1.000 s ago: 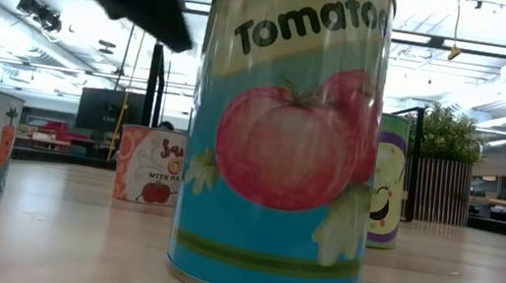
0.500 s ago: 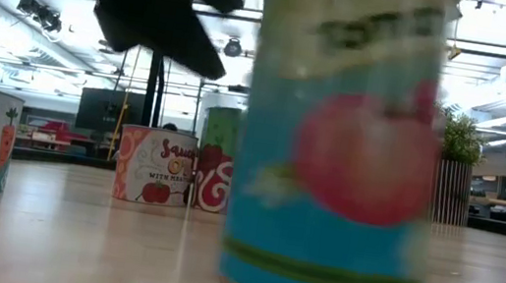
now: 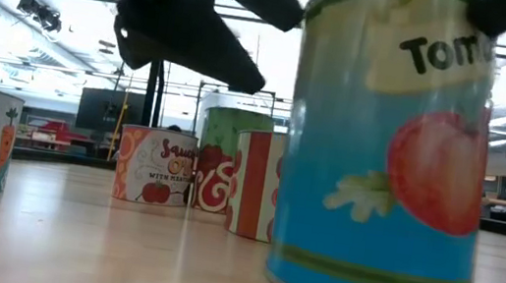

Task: Pick and place cans onto a shelf
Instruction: Put the canned diced tomatoes on the shelf

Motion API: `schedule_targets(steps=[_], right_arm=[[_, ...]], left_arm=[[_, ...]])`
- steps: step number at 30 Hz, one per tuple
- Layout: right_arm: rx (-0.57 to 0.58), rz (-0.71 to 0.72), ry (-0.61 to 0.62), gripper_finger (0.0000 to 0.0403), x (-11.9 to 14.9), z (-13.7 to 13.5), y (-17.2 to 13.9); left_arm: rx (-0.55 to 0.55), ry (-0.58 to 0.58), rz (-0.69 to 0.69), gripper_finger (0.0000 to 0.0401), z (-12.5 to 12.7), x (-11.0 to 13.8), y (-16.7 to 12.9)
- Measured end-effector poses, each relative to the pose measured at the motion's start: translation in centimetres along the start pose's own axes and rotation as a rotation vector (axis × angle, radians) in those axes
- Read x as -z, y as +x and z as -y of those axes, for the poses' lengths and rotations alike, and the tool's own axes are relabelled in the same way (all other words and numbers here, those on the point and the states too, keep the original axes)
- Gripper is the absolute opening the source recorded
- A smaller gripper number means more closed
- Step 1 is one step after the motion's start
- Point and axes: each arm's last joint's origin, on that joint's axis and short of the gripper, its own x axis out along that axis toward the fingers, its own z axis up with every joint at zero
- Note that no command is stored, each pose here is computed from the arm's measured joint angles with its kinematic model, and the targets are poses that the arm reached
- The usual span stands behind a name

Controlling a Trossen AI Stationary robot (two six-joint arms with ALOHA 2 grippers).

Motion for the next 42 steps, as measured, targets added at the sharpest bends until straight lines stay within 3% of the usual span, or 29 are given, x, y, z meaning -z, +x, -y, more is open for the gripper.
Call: schedule_targets(steps=[10,18,23,28,36,42], right_arm=[[-0.019,0.0,-0.02,0.0364,-0.3,0.8,0.4],[-0.034,-0.018,-0.024,0.0322,-0.4,1.3,0.5],[-0.029,-0.031,-0.008,0.0325,-0.4,1.5,0.2],[-0.037,-0.009,0.011,0.0335,-1.1,2.4,-2.6],[-0.032,0.163,0.025,0.0329,-3.8,7.3,-9.2],[0.03,0.228,0.088,0.0334,-5.0,13.3,-11.7]], left_arm=[[-0.023,-0.016,0.015,0.0247,-0.7,-0.7,0.5],[-0.038,-0.033,0.025,0.0247,-1.1,-1.2,0.4],[-0.025,-0.042,0.05,0.024,-0.9,-2.4,-1.0],[0.004,-0.02,0.093,0.0222,-0.8,-4.6,-4.1],[-0.023,0.016,0.146,0.0184,-2.4,-8.1,-9.2],[-0.075,0.204,0.185,0.0164,-4.1,-10.2,-11.7]])
